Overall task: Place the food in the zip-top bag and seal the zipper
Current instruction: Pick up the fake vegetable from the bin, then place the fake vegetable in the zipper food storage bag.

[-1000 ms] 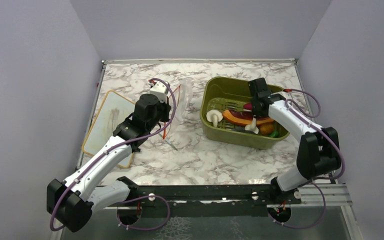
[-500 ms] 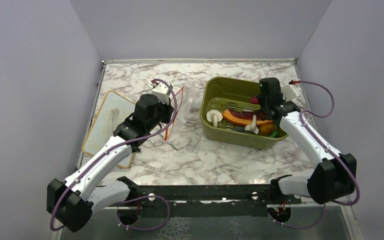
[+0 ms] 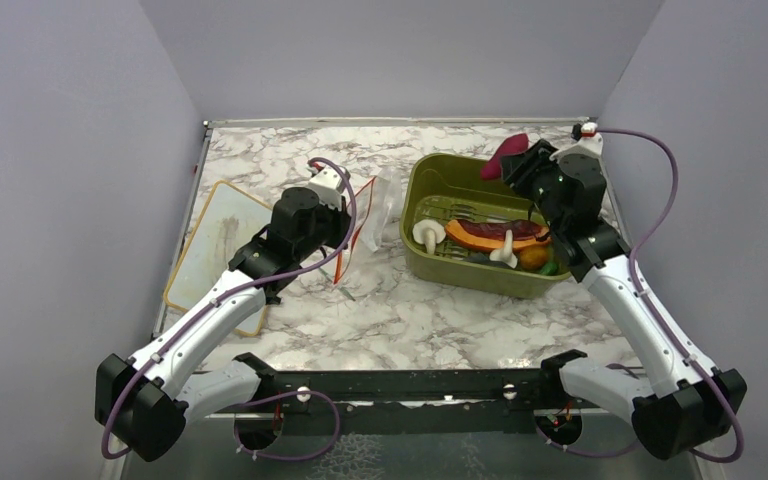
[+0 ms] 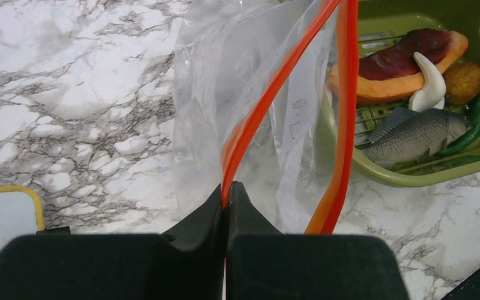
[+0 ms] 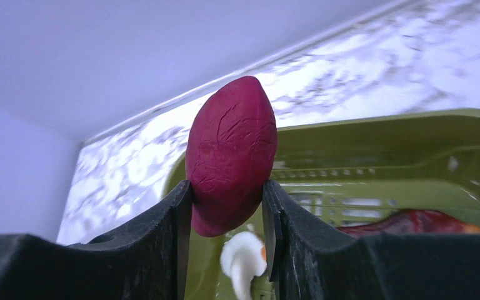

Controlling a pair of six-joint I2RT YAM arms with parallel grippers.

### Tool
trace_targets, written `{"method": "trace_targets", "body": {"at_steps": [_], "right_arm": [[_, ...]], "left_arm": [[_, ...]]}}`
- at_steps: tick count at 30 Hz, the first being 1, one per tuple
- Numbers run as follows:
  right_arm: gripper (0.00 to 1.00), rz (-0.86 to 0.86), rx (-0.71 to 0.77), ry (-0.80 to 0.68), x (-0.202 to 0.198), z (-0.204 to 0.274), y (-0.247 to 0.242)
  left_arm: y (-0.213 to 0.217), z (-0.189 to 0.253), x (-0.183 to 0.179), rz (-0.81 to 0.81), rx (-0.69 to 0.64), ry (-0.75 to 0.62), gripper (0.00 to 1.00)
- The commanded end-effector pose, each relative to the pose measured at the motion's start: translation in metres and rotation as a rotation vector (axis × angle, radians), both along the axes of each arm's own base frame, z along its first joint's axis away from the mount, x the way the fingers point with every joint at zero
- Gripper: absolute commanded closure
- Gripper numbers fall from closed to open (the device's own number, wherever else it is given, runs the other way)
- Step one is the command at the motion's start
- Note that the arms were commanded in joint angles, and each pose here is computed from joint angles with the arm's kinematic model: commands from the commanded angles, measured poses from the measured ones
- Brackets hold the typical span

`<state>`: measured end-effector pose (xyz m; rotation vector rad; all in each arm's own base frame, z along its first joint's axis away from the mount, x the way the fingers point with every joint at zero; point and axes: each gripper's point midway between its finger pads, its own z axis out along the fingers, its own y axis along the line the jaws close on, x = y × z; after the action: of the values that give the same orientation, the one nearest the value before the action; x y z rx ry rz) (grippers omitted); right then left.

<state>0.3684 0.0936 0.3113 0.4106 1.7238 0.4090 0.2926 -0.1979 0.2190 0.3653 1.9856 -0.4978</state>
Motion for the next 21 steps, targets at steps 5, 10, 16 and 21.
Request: {"method": "trace_targets", "body": {"at_steps": [5,10,16,21], "right_arm": [[0.69,0.517,-0.011,-0.230,-0.052,0.039,0.107],[0.69,0.647,0.021,-0.340,-0.081,0.048,0.147],[0.69,0.707,0.053,-0.474,-0.102,0.062,0.177],[0.69,0.748,0.016,-0.561,-0.116,0.065,0.207]], "left_arm": [[0.013,-0.002,-0.001,0.106,0.007,0.078,1.00],[0.002,-0.001,-0.012,0.085,-0.061,0.169,1.00],[-0.025,0.005,-0.023,-0.006,-0.174,0.257,1.00],[-0.032,0.007,-0.026,-0.030,-0.202,0.280,1.00]]}}
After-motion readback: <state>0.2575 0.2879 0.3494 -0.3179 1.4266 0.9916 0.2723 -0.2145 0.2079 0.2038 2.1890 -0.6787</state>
